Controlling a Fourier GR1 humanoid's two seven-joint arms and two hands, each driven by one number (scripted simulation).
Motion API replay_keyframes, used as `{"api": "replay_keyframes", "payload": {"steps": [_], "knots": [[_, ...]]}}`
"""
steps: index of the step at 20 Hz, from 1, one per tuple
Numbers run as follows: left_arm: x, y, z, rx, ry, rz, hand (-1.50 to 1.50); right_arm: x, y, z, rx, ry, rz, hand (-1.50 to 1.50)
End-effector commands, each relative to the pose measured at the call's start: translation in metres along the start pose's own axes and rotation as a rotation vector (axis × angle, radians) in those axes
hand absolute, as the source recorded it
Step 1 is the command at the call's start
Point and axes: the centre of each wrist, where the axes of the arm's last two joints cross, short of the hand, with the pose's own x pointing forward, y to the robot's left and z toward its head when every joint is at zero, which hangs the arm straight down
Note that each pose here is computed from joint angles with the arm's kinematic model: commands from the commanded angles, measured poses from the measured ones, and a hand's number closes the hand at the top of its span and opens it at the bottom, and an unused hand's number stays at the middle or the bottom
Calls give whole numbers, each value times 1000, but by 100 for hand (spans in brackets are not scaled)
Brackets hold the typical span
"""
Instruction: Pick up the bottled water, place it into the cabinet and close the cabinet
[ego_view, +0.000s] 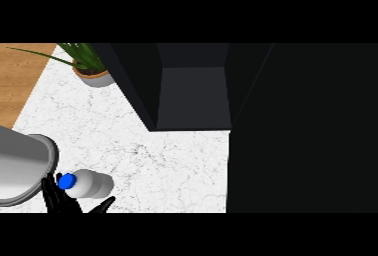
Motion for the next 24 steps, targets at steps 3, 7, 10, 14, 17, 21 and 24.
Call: {"api": "replay_keyframes", "payload": {"steps": [3,7,10,14,17,21,24], "knots": [[-15,-8,2,-44,-9,124,-150,42,10,-15,32,-73,5,-150],[-21,-12,-14,-77,-26,194,-150,29,6,-18,0,-62,15,-150],[-25,-34,-11,-93,-32,209,150,20,5,-14,17,-61,11,-150],[-18,-21,-21,-78,-56,242,150,26,9,-13,18,-86,3,-150],[-18,-32,-17,-58,-78,253,150,27,-3,-5,25,-81,17,-150],[-7,-23,-27,-83,-140,207,150,25,-2,-6,13,-63,14,-150],[-18,-48,-17,-115,-128,218,150,39,1,-8,32,-66,8,-150]]}}
